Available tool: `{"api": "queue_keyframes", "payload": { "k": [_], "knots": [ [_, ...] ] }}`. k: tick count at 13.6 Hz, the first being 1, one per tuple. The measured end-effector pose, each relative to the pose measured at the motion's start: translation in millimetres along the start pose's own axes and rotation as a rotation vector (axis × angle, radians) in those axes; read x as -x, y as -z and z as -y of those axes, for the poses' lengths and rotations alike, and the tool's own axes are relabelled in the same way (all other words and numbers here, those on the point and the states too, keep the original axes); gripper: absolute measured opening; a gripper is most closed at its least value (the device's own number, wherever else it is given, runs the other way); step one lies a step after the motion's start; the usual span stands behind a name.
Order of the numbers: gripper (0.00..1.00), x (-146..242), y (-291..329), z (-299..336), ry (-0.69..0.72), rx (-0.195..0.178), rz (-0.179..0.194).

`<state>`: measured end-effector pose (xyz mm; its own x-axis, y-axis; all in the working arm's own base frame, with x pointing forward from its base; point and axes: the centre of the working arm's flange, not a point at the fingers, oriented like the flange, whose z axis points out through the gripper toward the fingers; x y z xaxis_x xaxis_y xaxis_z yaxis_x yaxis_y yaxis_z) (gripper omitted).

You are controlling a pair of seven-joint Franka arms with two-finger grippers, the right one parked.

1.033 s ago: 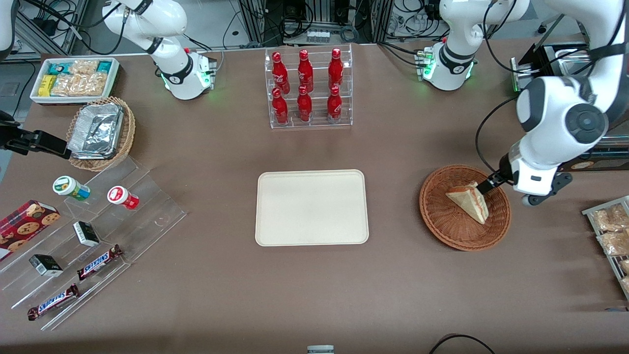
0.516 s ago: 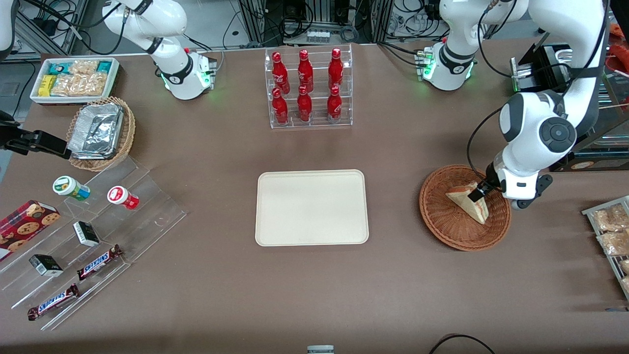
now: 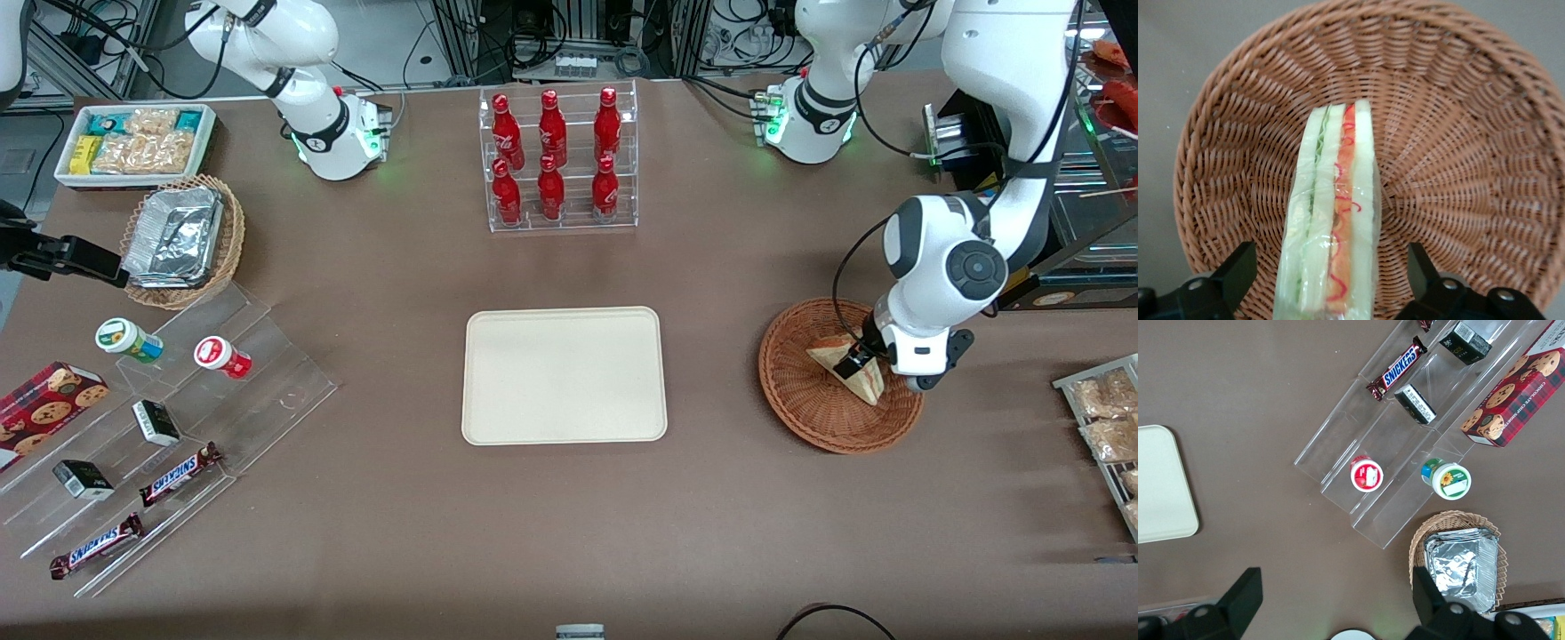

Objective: Place sandwich from basket to tray
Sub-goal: 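Lower the left gripper and close it on the sandwich, then lift the sandwich and carry it over the cream tray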

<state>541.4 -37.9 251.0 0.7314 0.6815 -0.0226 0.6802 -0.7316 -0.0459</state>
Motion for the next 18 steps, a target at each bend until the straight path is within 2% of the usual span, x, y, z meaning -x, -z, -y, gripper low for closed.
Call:
{"api": "queue_keyframes", "payload": {
  "k": [1,2,4,6,7,11,12,13,15,18],
  "knots": [
    [0.96,1,-4,1,0.007,-0.006,0.006],
    [0.89,2,-7,2,0.014,-0.011,0.01],
    [0.63,5,-11,4,0.017,-0.018,0.016],
    [0.43,7,-11,4,0.016,-0.019,0.018],
    [0.36,7,-11,3,0.014,-0.02,0.018],
    [0.26,9,-6,2,0.011,-0.025,0.021],
    [0.2,9,0,2,0.0,-0.042,0.025],
    [0.19,9,9,1,-0.024,-0.075,0.024],
    [0.19,12,35,-8,-0.079,-0.143,0.017],
    [0.19,47,68,-49,-0.209,-0.196,-0.014]
  ]
}}
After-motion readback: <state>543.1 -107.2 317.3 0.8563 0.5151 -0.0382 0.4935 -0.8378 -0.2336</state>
